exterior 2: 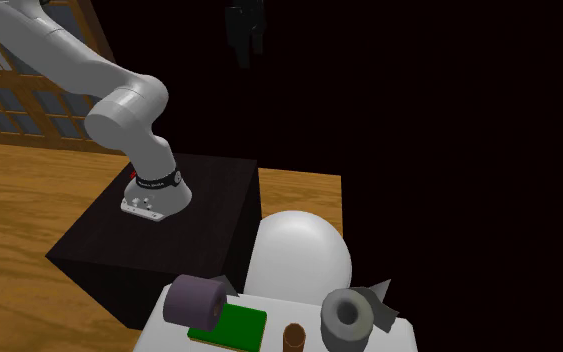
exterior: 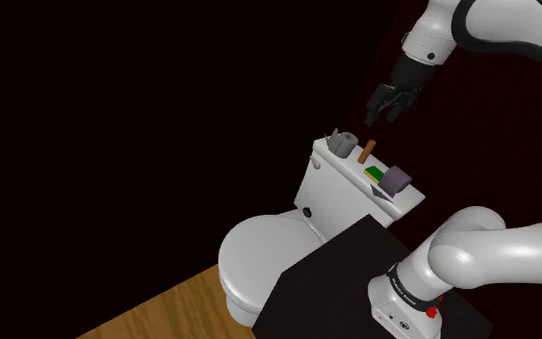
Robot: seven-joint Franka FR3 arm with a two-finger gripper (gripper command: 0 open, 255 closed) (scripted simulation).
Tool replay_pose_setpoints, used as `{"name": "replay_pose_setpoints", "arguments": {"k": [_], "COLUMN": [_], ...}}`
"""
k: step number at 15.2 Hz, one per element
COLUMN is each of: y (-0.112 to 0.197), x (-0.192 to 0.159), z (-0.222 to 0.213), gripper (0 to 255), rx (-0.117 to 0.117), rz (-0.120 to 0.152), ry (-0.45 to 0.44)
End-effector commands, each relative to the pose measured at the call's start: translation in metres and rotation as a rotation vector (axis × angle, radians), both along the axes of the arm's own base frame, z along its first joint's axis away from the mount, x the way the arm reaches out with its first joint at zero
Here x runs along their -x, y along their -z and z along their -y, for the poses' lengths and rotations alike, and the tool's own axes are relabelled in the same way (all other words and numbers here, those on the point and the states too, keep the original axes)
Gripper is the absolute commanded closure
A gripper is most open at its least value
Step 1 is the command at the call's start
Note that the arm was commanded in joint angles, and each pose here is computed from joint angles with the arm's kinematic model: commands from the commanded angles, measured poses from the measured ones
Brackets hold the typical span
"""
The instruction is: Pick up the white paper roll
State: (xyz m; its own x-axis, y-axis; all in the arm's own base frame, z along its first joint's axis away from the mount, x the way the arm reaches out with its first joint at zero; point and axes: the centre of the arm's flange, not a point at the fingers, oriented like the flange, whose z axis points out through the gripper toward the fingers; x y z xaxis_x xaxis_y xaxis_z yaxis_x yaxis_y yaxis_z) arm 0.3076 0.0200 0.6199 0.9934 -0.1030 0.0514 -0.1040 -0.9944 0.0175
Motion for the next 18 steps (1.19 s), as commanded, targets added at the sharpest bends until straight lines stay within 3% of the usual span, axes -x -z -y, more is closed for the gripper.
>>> {"name": "replay_pose_setpoints", "arguments": {"k": [1, 18], "y": [0.000, 0.119], "x": [0.000, -0.107], "z": [0.000, 0.158], "gripper": [0, 0], "rx": [0.000, -0.003], "rz": [0.000, 0.011], "ry": [0.000, -0.116]}}
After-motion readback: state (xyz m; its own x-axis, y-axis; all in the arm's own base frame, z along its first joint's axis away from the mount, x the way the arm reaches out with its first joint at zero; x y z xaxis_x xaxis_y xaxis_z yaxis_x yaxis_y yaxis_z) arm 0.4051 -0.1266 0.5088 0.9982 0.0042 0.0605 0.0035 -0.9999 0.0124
